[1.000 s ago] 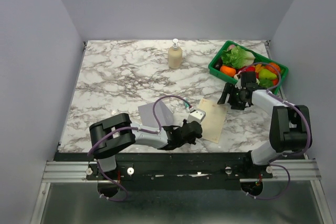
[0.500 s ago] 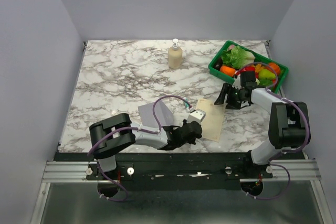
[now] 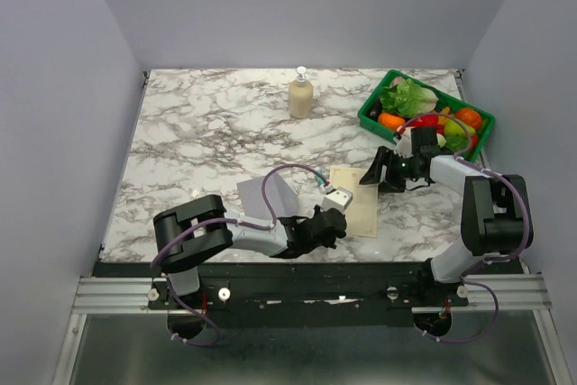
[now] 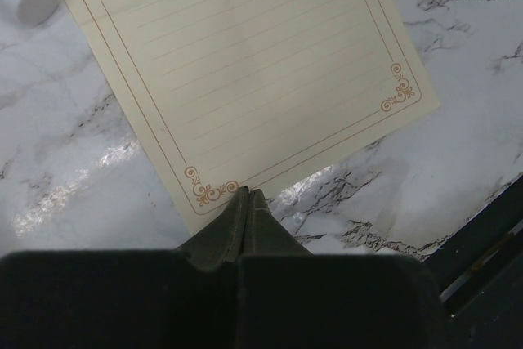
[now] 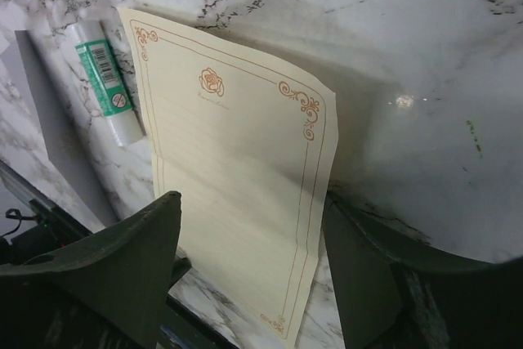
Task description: Place the letter into the envelope and seal it
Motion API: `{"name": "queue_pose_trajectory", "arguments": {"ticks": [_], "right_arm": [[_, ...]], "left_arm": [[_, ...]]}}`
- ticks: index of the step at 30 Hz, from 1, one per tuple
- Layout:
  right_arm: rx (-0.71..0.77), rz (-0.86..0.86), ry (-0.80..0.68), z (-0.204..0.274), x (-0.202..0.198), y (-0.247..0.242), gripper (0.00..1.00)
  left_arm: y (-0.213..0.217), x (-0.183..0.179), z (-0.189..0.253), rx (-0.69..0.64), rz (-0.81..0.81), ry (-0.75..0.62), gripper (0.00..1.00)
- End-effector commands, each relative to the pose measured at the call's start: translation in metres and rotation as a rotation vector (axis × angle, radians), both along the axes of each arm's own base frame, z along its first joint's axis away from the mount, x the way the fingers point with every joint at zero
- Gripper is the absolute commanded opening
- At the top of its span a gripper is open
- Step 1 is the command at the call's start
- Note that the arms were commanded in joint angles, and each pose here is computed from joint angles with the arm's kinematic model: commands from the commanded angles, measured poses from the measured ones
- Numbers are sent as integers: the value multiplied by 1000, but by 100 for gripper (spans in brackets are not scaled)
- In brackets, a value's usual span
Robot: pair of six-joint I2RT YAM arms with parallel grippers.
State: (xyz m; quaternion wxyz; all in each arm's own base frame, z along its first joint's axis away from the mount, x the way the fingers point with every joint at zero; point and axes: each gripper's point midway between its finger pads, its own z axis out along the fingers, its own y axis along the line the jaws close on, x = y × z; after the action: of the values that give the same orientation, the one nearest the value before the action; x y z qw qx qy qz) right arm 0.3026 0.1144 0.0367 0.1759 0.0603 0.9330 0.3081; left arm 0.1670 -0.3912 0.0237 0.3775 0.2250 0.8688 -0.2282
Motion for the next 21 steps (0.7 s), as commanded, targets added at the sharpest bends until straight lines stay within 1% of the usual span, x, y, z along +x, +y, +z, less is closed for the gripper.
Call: {"name": "queue_pose_trajectory", "arguments": {"ticks": [1, 7, 9, 10, 11, 14, 16, 17, 20, 21], "right_arm": [[81, 21, -14, 10, -3, 10, 76], [153, 50, -37, 20, -5, 20, 76], [180, 64, -65, 26, -5, 24, 73], [189, 70, -82, 29, -4, 25, 72], [207, 78, -88, 32, -5, 27, 67], [231, 95, -119, 40, -5, 30, 59], [236, 99, -128, 42, -6, 31, 58], [238, 102, -132, 42, -6, 31, 53], [242, 104, -137, 42, -6, 32, 47], [242, 104, -137, 42, -5, 32, 41]], "left_arm": [[10, -7, -9, 32, -17, 17, 0], [10, -8, -11, 37, -20, 19, 0], [11, -7, -10, 40, -20, 15, 0], [11, -8, -10, 39, -20, 17, 0], [11, -8, -11, 41, -21, 17, 0], [10, -7, -8, 36, -22, 14, 0], [10, -7, -8, 37, -25, 14, 0], [10, -8, -9, 39, -24, 16, 0], [9, -8, -6, 33, -27, 12, 0], [8, -8, -5, 30, -29, 13, 0]]}}
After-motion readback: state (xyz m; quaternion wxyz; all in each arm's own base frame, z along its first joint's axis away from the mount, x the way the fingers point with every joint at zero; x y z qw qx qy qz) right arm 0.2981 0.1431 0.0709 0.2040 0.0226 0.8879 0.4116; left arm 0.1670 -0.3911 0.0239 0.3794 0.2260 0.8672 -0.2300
